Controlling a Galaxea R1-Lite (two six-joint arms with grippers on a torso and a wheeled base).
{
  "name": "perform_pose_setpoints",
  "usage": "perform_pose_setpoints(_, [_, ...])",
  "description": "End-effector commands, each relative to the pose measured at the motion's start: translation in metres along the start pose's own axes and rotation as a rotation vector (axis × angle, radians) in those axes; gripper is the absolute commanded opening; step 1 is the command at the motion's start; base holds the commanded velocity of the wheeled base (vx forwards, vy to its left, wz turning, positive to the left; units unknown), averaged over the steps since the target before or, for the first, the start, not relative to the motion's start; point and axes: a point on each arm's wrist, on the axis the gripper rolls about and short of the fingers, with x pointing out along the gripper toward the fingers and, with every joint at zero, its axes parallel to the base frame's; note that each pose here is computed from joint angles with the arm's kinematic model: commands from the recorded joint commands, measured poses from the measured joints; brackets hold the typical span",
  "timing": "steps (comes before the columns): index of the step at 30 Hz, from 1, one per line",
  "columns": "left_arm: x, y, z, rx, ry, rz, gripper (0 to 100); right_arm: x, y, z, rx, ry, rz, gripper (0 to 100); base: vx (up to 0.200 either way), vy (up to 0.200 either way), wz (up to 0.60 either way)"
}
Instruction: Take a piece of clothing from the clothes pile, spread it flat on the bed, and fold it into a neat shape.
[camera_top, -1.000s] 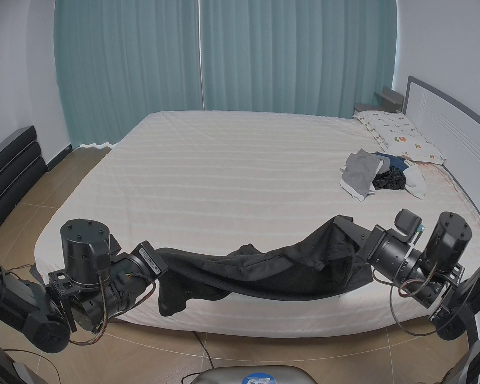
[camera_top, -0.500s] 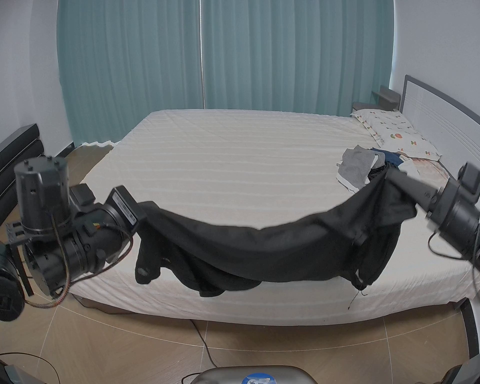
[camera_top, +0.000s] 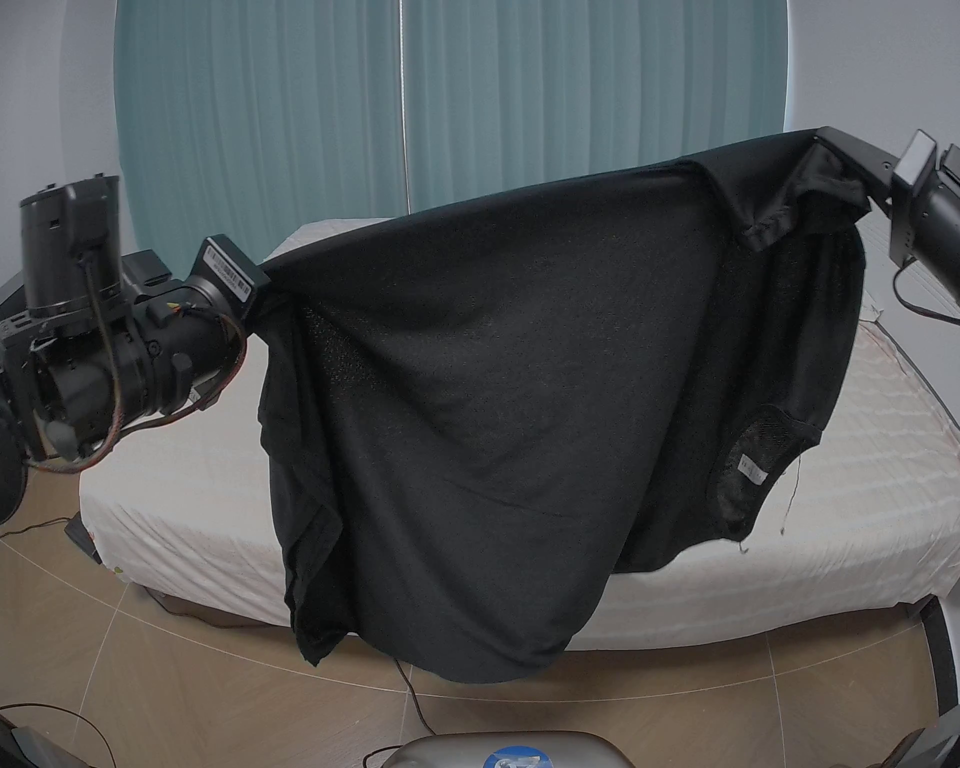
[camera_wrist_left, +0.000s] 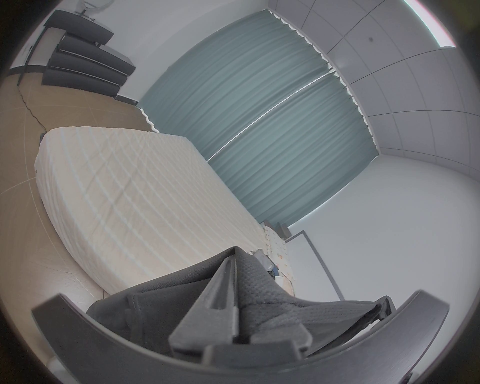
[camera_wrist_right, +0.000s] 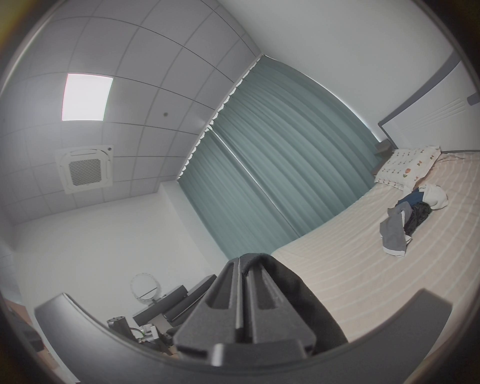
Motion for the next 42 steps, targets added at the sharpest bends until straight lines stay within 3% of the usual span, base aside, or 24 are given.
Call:
perform_pose_setpoints(1, [0.061, 0.025, 0.000, -0.001, 0.024, 0.115, 0, 0.061, -0.057, -0.022, -0.003, 0.056, -0.133, 0, 0.200, 0.000, 0.00])
perform_pose_setpoints(7, [0.104, 0.043, -0.003, -0.010, 0.042, 0.161, 0, 0.099, -0.090, -0.030, -0.024, -0.013, -0.162, 0, 0.200, 0.000, 0.00])
perform_pose_setpoints(16, [0.157, 0.067, -0.021, -0.004, 0.070, 0.220, 0, 0.123, -0.122, -0.058, -0.030, 0.025, -0.212, 0, 0.200, 0.000, 0.00])
perform_pose_setpoints(22, [0.187, 0.075, -0.027, -0.003, 0.066, 0.223, 0, 0.137, -0.139, -0.075, -0.041, -0.045, -0.198, 0, 0.200, 0.000, 0.00])
perform_pose_setpoints(26, [0.202, 0.083, -0.035, -0.003, 0.070, 0.235, 0, 0.140, -0.157, -0.095, -0.046, -0.007, -0.237, 0, 0.200, 0.000, 0.00])
perform_pose_setpoints(37, [0.241, 0.120, -0.067, 0.005, 0.102, 0.308, 0, 0.145, -0.217, -0.153, -0.045, 0.041, -0.373, 0, 0.000, 0.000, 0.00])
perform_pose_setpoints(42, [0.254, 0.127, -0.072, -0.054, 0.089, 0.312, 0, 0.146, -0.236, -0.172, -0.047, 0.038, -0.403, 0, 0.000, 0.000, 0.00])
